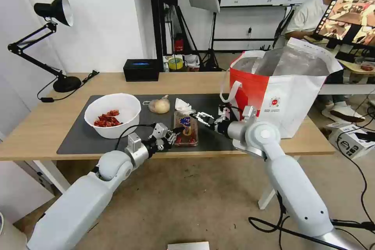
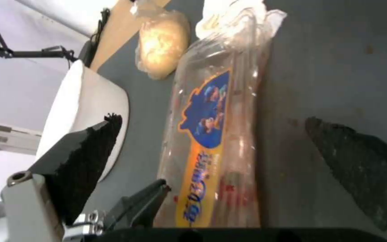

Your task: Pick up the trash from the table and place it into the takeout bag.

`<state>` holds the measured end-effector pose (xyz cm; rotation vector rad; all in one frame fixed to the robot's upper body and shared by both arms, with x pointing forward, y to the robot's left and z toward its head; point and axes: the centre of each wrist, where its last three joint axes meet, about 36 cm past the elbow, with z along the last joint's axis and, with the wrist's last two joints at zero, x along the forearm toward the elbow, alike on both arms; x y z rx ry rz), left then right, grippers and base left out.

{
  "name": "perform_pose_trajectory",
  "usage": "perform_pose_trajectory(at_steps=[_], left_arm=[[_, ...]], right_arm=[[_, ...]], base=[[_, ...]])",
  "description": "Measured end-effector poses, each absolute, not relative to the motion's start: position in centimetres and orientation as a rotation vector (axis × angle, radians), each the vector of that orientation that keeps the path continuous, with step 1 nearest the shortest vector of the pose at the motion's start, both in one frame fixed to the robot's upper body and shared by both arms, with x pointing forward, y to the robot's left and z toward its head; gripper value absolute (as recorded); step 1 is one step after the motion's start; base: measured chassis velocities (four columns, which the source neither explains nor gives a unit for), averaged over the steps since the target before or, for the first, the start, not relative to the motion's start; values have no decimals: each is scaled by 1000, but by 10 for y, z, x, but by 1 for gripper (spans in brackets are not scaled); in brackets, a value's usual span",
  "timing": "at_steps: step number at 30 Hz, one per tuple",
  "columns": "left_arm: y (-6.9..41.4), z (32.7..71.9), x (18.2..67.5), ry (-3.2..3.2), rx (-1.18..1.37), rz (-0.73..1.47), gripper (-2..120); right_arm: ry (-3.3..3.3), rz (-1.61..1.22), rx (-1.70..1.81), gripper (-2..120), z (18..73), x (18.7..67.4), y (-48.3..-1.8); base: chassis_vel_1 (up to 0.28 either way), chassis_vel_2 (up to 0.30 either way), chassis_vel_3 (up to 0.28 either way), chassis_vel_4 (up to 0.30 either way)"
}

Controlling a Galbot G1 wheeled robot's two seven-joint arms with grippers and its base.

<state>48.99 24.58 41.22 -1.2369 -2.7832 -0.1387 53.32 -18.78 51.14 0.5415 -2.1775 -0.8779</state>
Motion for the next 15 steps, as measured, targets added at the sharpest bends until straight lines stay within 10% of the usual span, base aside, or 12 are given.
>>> perform_pose_trajectory(at_steps=[15], left_arm=[[244,412,488,-2777,-1247,-136,0]], right_arm=[[-2134,-850,537,100,510,552,-160]], base=[[0,0,0,0]])
